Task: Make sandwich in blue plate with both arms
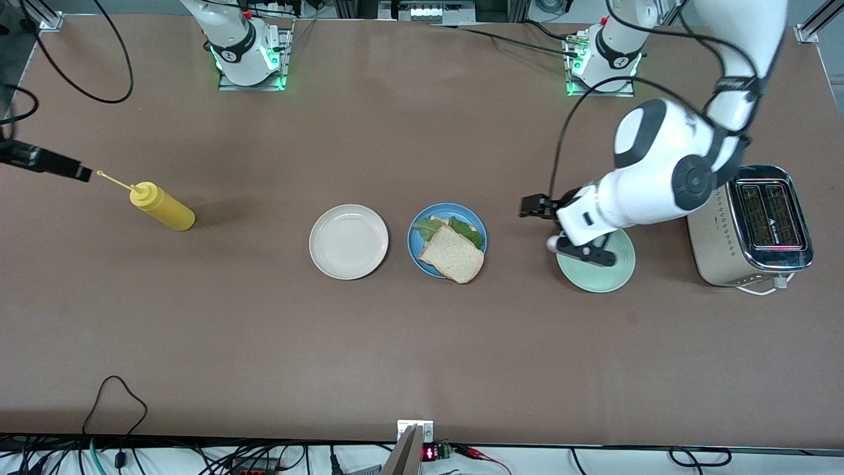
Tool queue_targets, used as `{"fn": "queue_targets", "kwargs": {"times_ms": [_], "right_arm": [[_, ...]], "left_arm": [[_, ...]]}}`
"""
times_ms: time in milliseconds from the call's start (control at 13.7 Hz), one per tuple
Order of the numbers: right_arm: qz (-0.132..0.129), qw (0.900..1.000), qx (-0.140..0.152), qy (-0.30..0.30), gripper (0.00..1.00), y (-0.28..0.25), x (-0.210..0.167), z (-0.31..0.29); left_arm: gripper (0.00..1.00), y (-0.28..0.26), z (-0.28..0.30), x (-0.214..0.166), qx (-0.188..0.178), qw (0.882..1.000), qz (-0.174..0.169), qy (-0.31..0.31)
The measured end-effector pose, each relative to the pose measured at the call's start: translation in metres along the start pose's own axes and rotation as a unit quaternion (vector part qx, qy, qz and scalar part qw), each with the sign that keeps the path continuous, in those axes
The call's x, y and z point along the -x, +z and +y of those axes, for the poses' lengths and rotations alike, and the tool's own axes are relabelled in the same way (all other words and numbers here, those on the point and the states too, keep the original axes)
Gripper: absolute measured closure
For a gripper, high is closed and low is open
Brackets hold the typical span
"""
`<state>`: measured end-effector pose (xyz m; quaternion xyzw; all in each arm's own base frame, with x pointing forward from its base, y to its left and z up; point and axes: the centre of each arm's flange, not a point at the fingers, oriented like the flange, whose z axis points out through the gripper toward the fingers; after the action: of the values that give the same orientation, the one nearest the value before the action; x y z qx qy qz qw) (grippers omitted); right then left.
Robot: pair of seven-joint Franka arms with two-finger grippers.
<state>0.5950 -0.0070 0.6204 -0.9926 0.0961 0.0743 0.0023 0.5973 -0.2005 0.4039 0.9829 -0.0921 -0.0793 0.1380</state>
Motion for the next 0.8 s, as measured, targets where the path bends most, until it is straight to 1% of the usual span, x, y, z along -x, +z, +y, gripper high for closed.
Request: {"fn": "queue_targets", "kwargs": {"times_ms": [73,219,292,365,510,583,729,802], "right_arm": [[0.003,1.000,0.011,-0.009,0.00,-0.002,0.008,-0.015],[-0.001,0.999,0.037,-0.016,0.00,0.004,0.020,-0.035],[-0.004,0.999,0.047,-0.018,0.00,0.012,0.024,-0.040],[-0.001,0.998,0.053,-0.020,0.00,0.020,0.025,-0.043],[0.019,0.997,0.058,-0.037,0.00,0.040,0.023,-0.042],[0.030,0.996,0.058,-0.055,0.00,0.051,0.022,-0.039],[0.042,0.994,0.058,-0.080,0.00,0.067,0.022,-0.031],[0.042,0.994,0.055,-0.080,0.00,0.072,0.022,-0.026]], "left_arm": [[0.00,-0.019,-0.010,0.004,-0.025,1.000,0.002,0.002],[0.00,-0.062,-0.026,0.009,-0.068,0.998,0.013,-0.004],[0.00,-0.085,-0.039,0.011,-0.089,0.996,0.024,-0.014],[0.00,-0.109,-0.057,0.013,-0.106,0.993,0.040,-0.029],[0.00,-0.156,-0.105,0.022,-0.125,0.987,0.073,-0.074],[0.00,-0.175,-0.127,0.030,-0.130,0.983,0.083,-0.096],[0.00,-0.204,-0.154,0.053,-0.135,0.979,0.080,-0.129],[0.00,-0.215,-0.156,0.065,-0.136,0.978,0.077,-0.136]]}}
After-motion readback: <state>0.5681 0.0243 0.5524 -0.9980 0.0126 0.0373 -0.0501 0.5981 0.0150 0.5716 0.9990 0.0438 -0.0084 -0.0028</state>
